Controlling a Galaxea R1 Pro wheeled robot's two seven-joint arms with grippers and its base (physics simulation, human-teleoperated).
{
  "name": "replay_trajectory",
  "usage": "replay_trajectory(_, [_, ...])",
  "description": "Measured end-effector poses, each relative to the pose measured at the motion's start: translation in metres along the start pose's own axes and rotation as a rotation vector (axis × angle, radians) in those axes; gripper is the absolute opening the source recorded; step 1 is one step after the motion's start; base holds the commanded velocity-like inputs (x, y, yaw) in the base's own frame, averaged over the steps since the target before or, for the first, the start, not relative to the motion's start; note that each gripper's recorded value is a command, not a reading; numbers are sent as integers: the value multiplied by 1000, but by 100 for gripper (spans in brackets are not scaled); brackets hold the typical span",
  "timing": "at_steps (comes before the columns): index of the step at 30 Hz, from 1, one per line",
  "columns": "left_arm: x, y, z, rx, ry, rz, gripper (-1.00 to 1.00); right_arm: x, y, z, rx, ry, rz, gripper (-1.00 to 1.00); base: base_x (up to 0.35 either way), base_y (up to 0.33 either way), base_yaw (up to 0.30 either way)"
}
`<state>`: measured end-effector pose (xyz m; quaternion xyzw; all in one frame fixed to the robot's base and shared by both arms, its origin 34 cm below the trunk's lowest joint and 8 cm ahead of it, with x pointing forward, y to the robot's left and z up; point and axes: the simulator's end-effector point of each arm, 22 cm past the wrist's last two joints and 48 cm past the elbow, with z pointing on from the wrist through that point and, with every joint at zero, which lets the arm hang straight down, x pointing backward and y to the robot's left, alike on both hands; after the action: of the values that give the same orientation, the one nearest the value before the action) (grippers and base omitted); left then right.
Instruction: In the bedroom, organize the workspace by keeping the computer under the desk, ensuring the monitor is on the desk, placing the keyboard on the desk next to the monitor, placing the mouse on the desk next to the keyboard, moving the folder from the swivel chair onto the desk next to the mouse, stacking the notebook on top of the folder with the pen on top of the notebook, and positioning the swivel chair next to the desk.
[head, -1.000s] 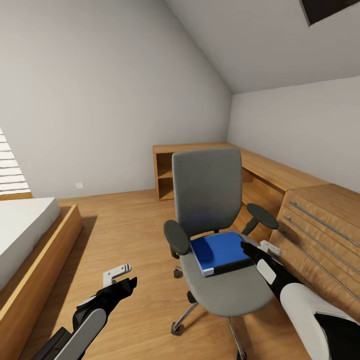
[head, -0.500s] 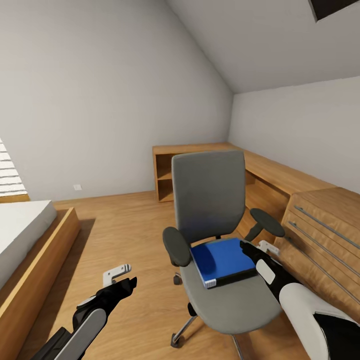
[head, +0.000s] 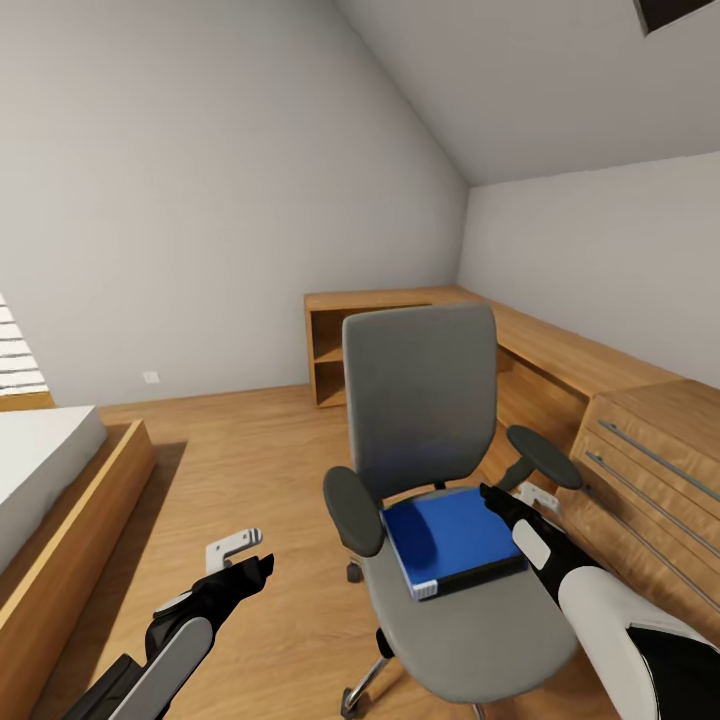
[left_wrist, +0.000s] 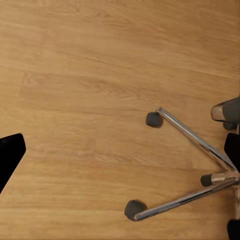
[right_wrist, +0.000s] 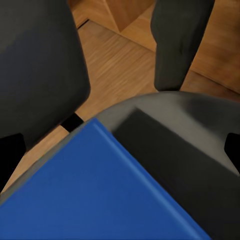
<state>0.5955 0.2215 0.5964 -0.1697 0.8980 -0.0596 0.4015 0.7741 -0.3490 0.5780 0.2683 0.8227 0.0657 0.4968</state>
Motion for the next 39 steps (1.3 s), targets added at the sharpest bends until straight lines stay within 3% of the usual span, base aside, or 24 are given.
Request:
replay_trajectory(25, [-1,-3,-1,5,-5,-4,100,3,-1,0,8,9,-10,100,44,0,0])
replay_trajectory(39, [23,5,14,4,-7,-5,100,30,-15,9,8,16,-11,100,0,0,0])
